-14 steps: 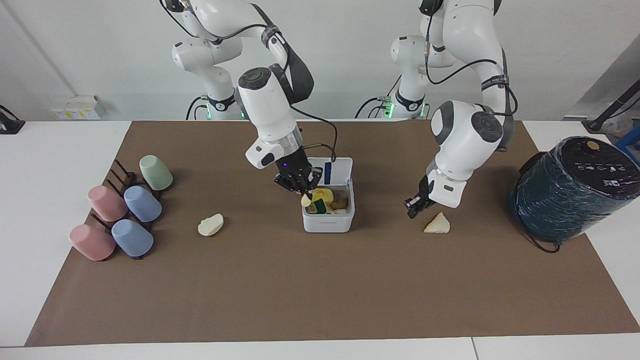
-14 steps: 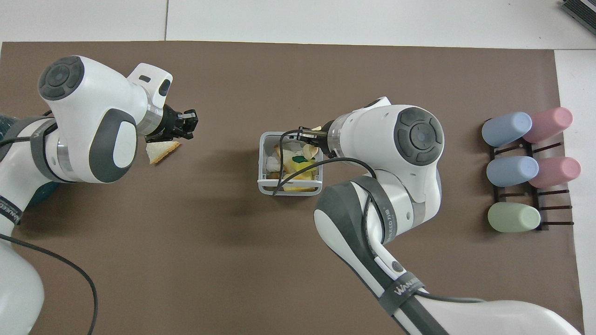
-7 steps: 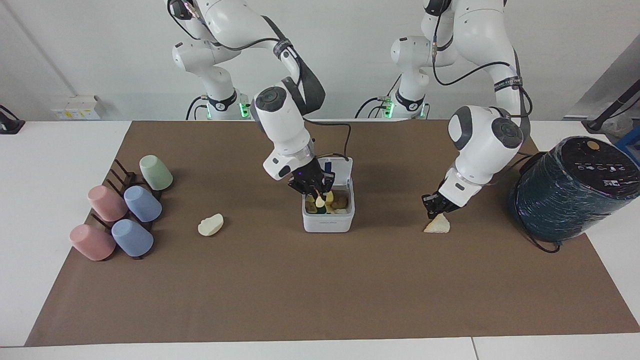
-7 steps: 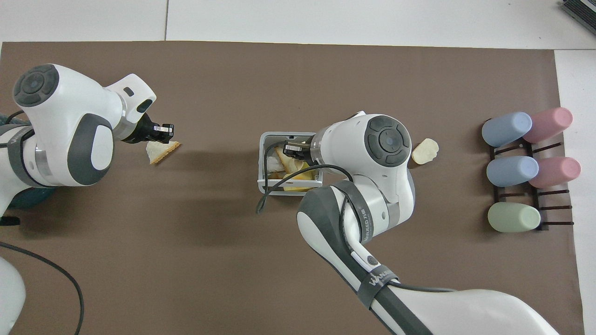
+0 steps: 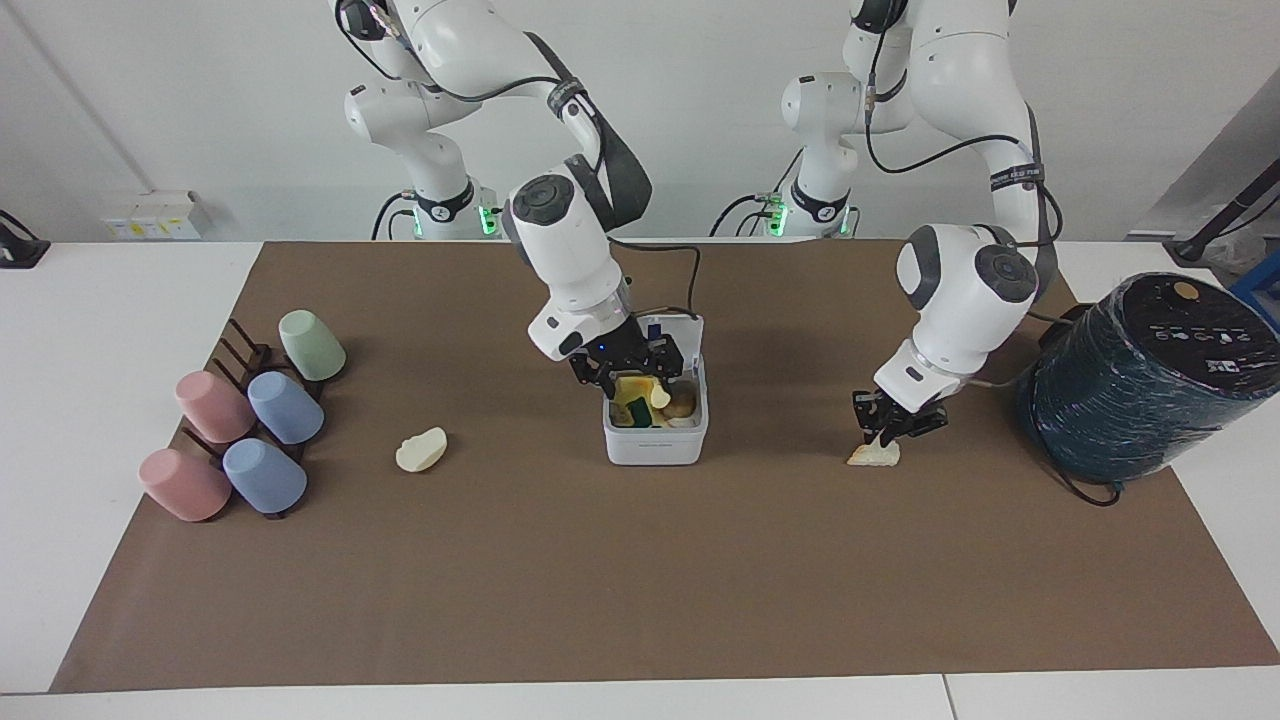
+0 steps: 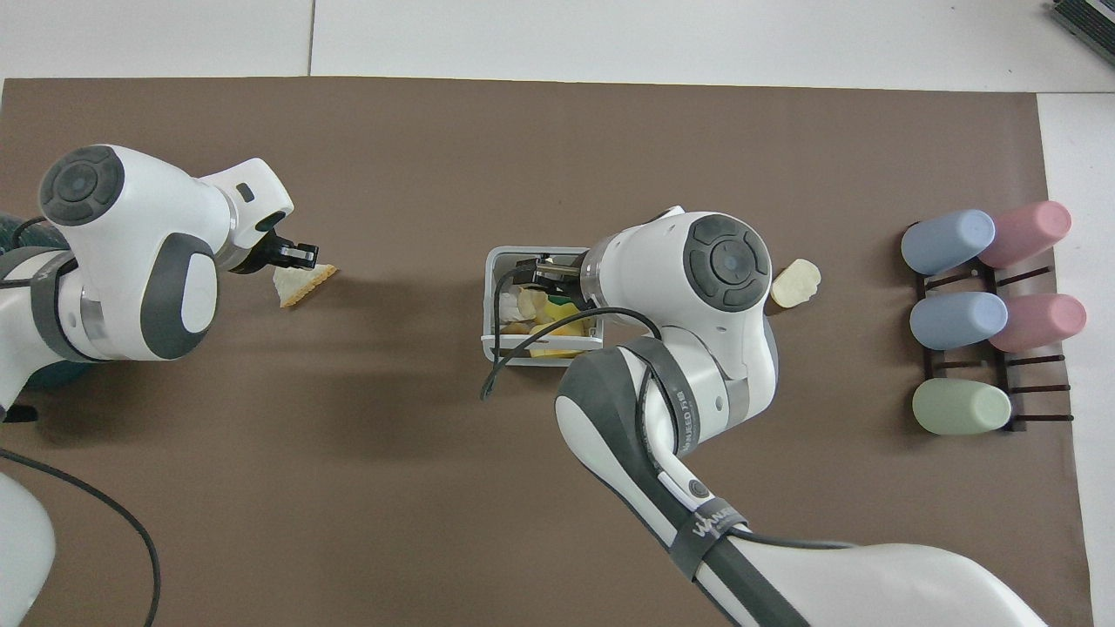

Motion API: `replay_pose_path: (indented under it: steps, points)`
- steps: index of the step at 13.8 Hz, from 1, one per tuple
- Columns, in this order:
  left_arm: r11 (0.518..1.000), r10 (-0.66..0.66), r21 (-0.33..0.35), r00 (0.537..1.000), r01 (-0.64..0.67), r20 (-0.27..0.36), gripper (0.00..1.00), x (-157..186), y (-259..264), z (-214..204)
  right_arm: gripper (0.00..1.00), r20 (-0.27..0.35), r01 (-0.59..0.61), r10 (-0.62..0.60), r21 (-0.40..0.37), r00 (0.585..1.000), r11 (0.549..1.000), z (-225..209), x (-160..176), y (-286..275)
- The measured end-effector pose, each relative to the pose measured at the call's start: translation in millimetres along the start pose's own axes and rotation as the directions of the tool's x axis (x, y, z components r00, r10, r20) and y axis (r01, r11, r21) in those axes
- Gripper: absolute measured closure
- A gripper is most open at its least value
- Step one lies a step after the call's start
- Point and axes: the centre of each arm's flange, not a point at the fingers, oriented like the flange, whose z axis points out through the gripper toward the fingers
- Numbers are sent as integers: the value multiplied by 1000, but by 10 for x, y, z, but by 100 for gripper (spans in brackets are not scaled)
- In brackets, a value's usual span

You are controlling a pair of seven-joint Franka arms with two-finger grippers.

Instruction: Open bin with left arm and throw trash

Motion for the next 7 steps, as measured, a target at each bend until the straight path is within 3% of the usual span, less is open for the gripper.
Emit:
replay_pose_path:
  steps: [3, 7]
  points:
    - [999, 28, 34, 1000, -28, -3, 49, 10, -57, 142, 0, -5, 2, -2, 5, 1000, 1000, -38, 7, -17]
    - [998, 50, 48, 999, -50, 17, 42, -13, -74, 261, 0, -15, 4, -3, 14, 1000, 1000, -145, 23, -45]
